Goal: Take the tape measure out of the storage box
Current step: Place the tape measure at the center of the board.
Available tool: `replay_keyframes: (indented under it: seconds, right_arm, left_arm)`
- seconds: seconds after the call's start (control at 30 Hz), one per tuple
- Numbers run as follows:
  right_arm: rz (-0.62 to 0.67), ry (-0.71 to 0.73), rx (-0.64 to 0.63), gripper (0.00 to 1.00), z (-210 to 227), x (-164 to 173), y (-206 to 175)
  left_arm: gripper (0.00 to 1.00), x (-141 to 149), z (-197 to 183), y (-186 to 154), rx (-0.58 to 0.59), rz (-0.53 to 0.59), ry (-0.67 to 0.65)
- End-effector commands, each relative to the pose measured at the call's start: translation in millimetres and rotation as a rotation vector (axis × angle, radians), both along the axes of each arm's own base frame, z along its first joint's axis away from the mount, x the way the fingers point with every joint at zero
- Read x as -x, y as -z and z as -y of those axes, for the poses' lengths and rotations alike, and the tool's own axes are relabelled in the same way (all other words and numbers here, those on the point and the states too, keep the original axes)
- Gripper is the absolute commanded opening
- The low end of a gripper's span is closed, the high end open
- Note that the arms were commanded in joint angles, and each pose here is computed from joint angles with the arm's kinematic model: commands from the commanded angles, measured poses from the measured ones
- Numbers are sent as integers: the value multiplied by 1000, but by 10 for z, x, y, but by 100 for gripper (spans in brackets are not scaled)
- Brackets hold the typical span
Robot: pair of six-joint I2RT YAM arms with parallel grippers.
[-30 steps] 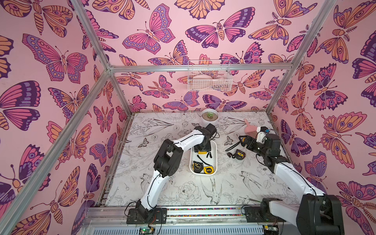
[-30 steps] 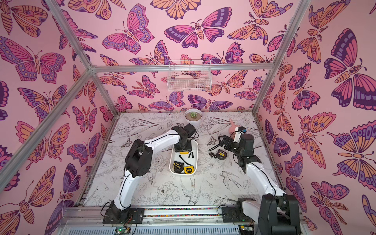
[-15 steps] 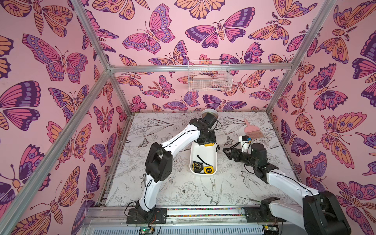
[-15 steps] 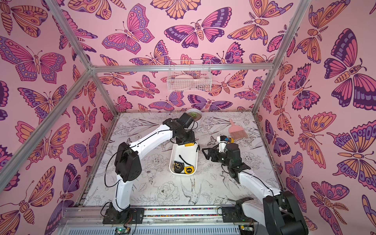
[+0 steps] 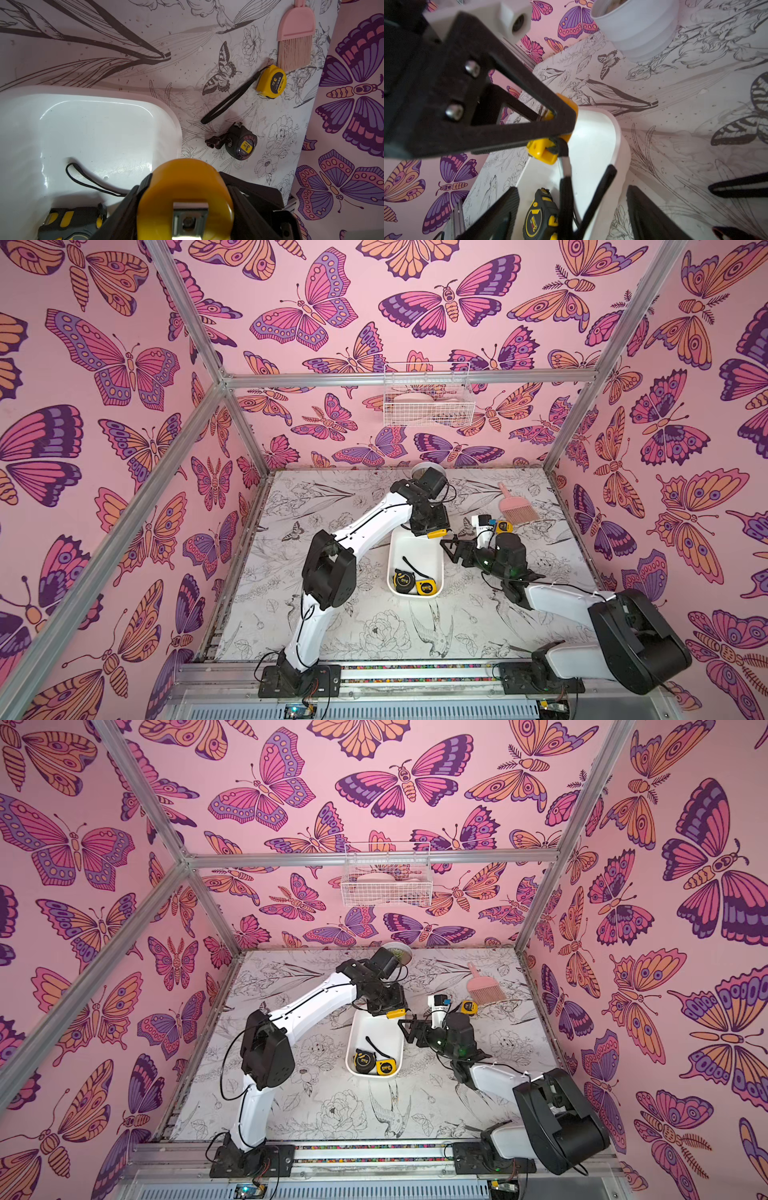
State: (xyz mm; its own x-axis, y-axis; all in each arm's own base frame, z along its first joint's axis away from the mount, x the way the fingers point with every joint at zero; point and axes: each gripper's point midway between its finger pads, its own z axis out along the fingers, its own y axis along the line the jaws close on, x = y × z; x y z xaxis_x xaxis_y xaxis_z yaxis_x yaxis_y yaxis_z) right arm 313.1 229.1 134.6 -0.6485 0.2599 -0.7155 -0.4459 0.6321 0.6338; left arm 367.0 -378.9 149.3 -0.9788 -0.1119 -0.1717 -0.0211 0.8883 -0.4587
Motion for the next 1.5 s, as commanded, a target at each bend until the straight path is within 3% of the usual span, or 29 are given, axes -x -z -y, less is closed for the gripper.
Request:
replay_keyframes:
  seconds: [0.0, 0.1, 0.5, 0.67, 0.73, 0.87, 0.97, 1.07, 1.27, 1.47]
  right_arm:
    - [74, 21, -80, 83, -104, -183, -261]
    - [74, 36, -143, 80, -145, -259, -287]
    - [94, 47, -202, 52, -248, -355, -395]
    - [69, 36, -210, 29, -298, -378, -312]
    - [61, 36, -211, 18, -307, -382, -289]
    - [73, 48, -208, 7, -284, -385, -296]
    - [76, 45, -197, 6, -287, -385, -303]
    - [77, 41, -188, 6, -283, -377, -295]
    - [61, 44, -145, 4, -229, -312, -262]
    - [42, 109, -119, 3, 11, -285, -228]
  left_arm:
    - [27, 27, 46, 26, 6, -26, -3]
    - [27, 24, 84, 20, 11, -25, -2]
    - [27, 28, 132, 41, 15, -32, 2]
    - [28, 34, 155, 60, 18, -38, 6]
    - [32, 38, 170, 58, 25, -43, 11]
    - [44, 51, 208, 49, 37, -47, 25]
    - [49, 65, 220, 57, 39, -51, 32]
    - [66, 46, 221, 37, 38, -39, 34]
    - [88, -62, 190, -94, 35, 21, 33]
    - [96, -183, 139, -168, 37, 54, 21]
